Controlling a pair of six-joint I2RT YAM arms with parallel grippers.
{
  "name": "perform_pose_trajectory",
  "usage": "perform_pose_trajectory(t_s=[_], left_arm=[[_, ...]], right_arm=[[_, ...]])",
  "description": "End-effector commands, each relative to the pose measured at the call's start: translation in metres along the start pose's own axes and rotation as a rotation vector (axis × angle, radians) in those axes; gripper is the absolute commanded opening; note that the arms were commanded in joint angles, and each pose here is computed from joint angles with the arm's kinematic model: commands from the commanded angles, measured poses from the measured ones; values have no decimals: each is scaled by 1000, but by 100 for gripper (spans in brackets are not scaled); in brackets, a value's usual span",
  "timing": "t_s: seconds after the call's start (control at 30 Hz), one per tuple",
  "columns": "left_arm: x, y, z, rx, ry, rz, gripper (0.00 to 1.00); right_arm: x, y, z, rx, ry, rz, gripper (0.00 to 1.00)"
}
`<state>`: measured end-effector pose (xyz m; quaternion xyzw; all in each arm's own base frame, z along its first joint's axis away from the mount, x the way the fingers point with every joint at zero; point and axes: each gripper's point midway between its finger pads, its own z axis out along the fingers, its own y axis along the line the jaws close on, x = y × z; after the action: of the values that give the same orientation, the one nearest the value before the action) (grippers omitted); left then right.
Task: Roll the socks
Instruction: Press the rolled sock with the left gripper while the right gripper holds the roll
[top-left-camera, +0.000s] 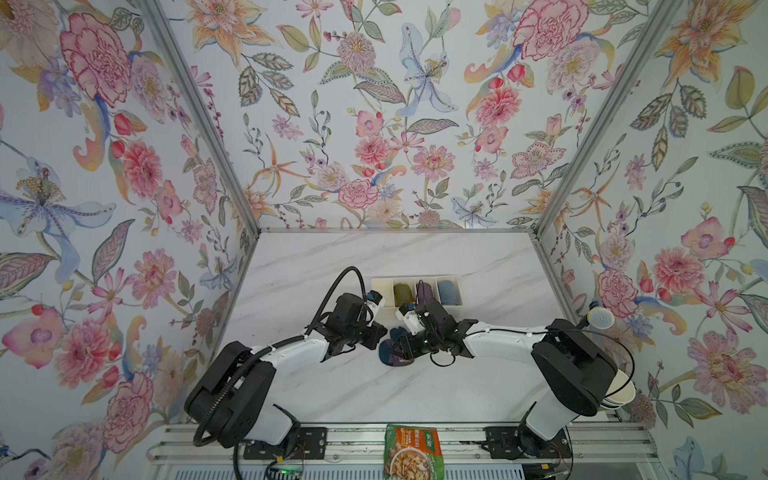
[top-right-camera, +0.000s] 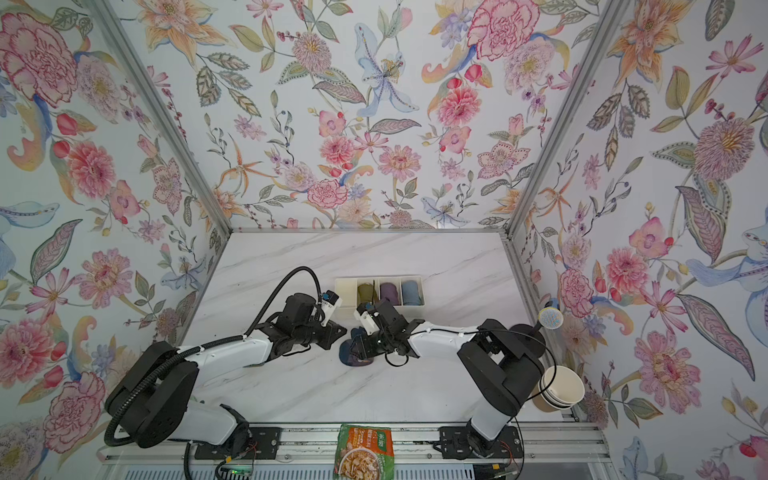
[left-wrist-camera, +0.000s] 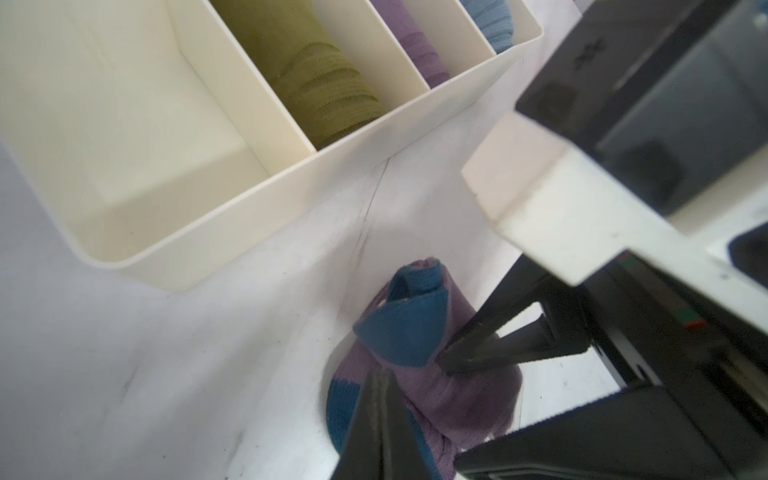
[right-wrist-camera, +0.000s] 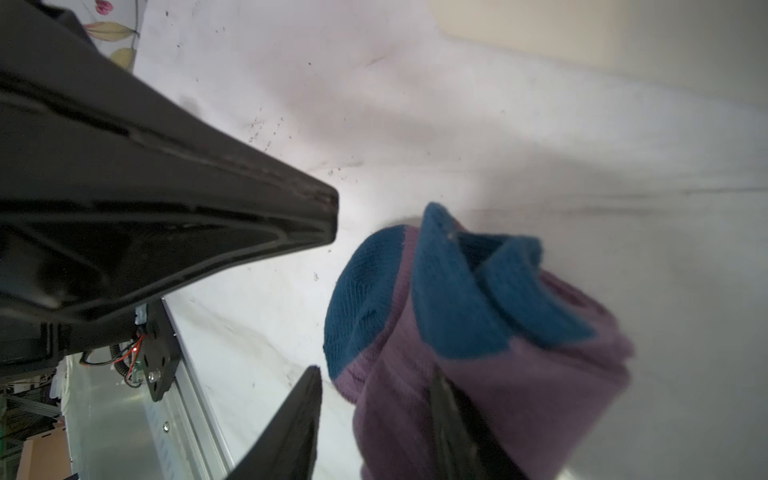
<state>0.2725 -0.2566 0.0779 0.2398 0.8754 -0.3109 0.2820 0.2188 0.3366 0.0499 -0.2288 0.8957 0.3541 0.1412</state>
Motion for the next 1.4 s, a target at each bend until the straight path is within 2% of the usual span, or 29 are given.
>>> perform_pose_trajectory(t_s=[0.0,0.47,0.83,1.37], left_arm=[[-13,-8,0,47,-19,13,1],[-12,-39,23,137,20,43,2],[11,-22,46,83,91,21,1],[65,-23,59,118,218,-29,0]], right_arm=[[49,-28,8,51,139,96,47],[51,-31,7,4,116,106,49],[52,-34,7,6,116,110,49],[43,-33,5,14,90,105,49]])
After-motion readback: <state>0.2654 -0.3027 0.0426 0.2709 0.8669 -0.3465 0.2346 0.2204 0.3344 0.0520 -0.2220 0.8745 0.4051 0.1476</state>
